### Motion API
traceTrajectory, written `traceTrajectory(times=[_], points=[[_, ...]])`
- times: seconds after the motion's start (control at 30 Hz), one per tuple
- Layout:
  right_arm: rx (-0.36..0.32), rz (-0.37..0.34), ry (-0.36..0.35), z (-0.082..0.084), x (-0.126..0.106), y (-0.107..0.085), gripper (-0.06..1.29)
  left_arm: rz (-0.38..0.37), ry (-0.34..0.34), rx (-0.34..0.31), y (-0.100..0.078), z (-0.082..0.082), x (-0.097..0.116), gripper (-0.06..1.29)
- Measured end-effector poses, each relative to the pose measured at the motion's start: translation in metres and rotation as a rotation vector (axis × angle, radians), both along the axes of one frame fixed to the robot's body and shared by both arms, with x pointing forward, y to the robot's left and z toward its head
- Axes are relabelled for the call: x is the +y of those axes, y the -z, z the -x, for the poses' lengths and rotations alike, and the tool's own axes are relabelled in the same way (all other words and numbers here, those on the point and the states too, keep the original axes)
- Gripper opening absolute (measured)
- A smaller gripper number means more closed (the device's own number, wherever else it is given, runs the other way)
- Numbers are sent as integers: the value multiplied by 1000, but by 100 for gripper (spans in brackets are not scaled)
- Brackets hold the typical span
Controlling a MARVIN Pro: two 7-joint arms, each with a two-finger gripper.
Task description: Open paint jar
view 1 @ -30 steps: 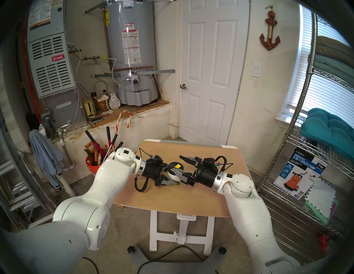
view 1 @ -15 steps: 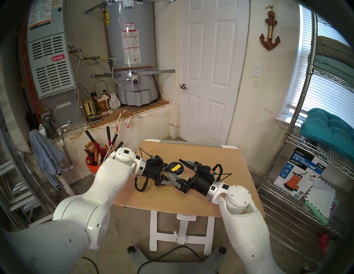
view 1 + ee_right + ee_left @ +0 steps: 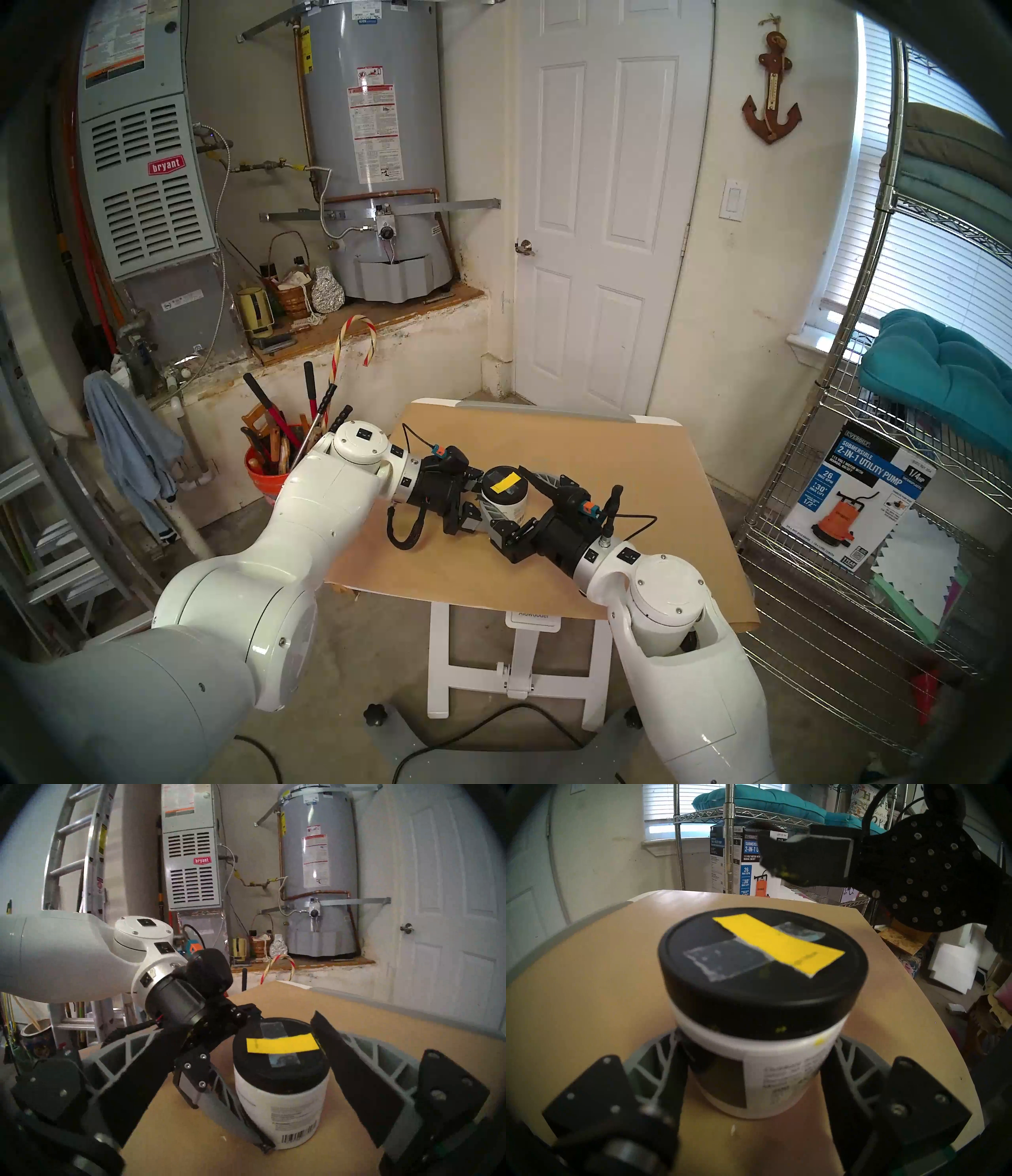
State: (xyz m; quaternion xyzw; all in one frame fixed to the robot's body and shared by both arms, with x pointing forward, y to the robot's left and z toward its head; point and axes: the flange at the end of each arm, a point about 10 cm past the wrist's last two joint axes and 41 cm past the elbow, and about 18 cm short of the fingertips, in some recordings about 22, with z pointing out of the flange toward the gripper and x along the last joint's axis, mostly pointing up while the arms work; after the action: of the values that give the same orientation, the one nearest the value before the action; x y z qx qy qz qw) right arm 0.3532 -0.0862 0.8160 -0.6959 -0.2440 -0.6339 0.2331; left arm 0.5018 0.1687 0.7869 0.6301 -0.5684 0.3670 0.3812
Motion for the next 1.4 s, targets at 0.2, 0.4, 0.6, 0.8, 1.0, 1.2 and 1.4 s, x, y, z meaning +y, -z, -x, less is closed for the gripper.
traceTrajectory(times=[0.2, 0.4, 0.6, 0.8, 1.0, 1.2, 1.4], points=[[10, 20, 38, 0, 3, 5, 125, 1, 2, 1, 0, 0, 0, 77], [13, 16, 48, -3, 5, 8, 125, 2, 2, 2, 0, 0, 0, 77], [15, 7, 52, -9, 6, 10, 125, 2, 2, 2, 0, 0, 0, 77], [13, 2, 60, -17, 7, 12, 125, 2, 3, 0, 0, 1, -1, 77], [24, 6, 66, -23, 7, 18, 125, 3, 3, 1, 0, 2, -1, 77], [28, 11, 68, -27, 7, 20, 125, 4, 3, 4, 1, 2, -2, 77], [27, 14, 65, -31, 7, 21, 125, 4, 3, 6, 1, 3, -2, 77]])
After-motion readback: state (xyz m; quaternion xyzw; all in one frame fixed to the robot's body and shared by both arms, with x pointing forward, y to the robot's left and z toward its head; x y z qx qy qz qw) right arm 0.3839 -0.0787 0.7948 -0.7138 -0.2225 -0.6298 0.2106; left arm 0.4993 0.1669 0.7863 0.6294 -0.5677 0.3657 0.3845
